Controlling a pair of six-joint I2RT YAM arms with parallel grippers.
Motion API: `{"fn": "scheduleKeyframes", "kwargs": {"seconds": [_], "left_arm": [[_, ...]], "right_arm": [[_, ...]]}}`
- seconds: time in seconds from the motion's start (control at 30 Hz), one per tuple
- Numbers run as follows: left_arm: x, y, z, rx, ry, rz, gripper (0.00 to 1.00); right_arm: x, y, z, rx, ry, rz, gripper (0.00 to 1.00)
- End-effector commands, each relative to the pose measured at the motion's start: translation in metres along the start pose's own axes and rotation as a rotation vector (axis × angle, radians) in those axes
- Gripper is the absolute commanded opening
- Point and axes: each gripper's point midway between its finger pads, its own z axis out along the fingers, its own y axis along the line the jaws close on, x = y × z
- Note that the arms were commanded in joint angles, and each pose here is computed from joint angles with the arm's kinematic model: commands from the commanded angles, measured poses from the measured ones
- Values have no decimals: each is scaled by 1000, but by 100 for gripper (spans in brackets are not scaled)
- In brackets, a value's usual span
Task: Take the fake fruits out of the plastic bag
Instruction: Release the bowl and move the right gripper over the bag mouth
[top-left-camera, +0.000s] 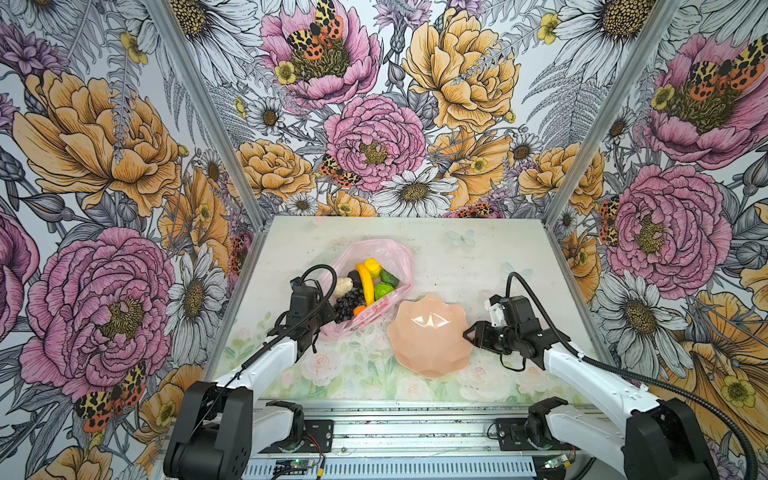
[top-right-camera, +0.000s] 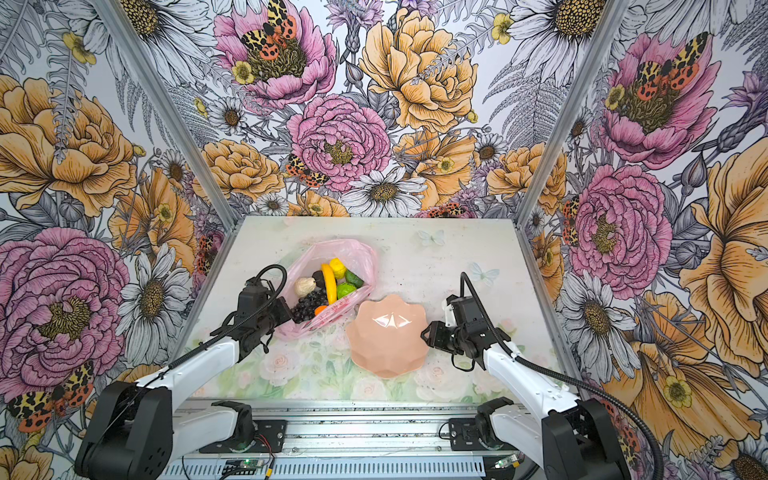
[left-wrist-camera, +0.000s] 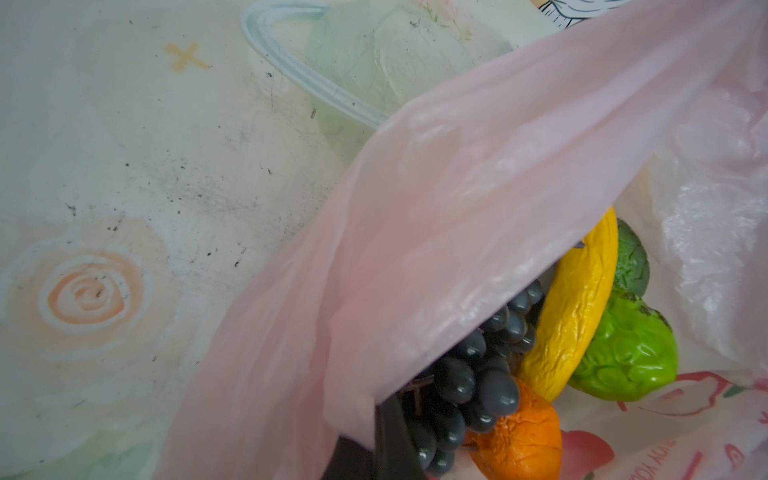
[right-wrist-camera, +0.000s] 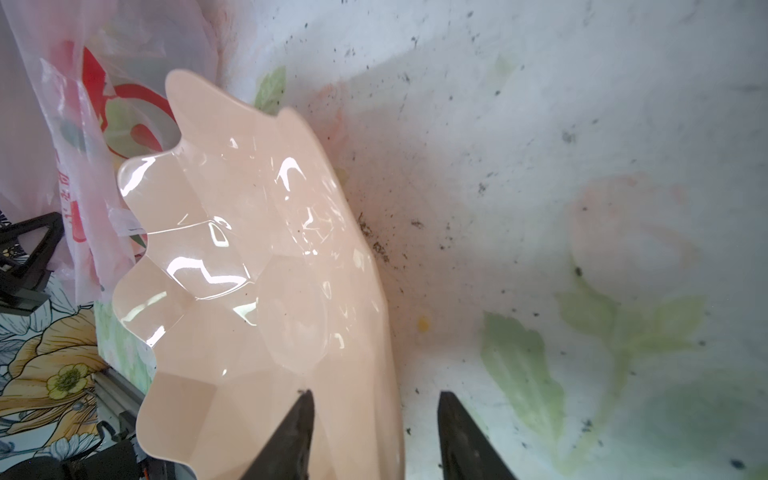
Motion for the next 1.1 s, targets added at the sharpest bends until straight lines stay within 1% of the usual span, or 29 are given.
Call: {"fn": "scheduleKeyframes", "kwargs": {"seconds": [0.0, 0.13, 0.23, 0.33, 0.4, 0.43, 0.5, 0.63, 0.7, 0.87, 1.0, 1.07], "left_arm": [[-8, -7, -2, 12, -37, 31, 0], [-8, -8, -2, 8, -36, 33, 0], [-9, -5, -4, -7, -44, 31, 0], [-11, -5, -7, -7, -54, 30, 0], [-11, -5, -7, -6, -54, 28, 0], [-11, -5, -7, -7, -53, 29, 0], [-11, -5, -7, -10, -53, 28, 0], [-15, 3, -13, -75, -83, 47, 0], [-18, 7, -15, -104, -101, 50, 0], [-16, 5, -13, -97, -89, 50, 0], [-16, 4, -13, -91, -86, 51, 0], [-17, 3, -14, -86, -91, 49, 0]], "right_arm": [[-29, 6, -23, 57, -131, -32, 61], [-47, 8, -36, 102, -192, -36, 66], [-68, 2, -53, 174, -311, -41, 72], [-102, 19, -80, 178, -451, -69, 73], [-123, 37, -89, 157, -500, -96, 74], [-131, 46, -87, 149, -504, -116, 74], [-142, 64, -78, 121, -503, -149, 74], [-154, 109, -33, 42, -435, -216, 75], [-156, 131, -8, 10, -391, -255, 75], [-153, 181, 43, -63, -303, -329, 75], [-148, 204, 72, -79, -260, -374, 74], [-148, 203, 87, -64, -244, -372, 73]]}}
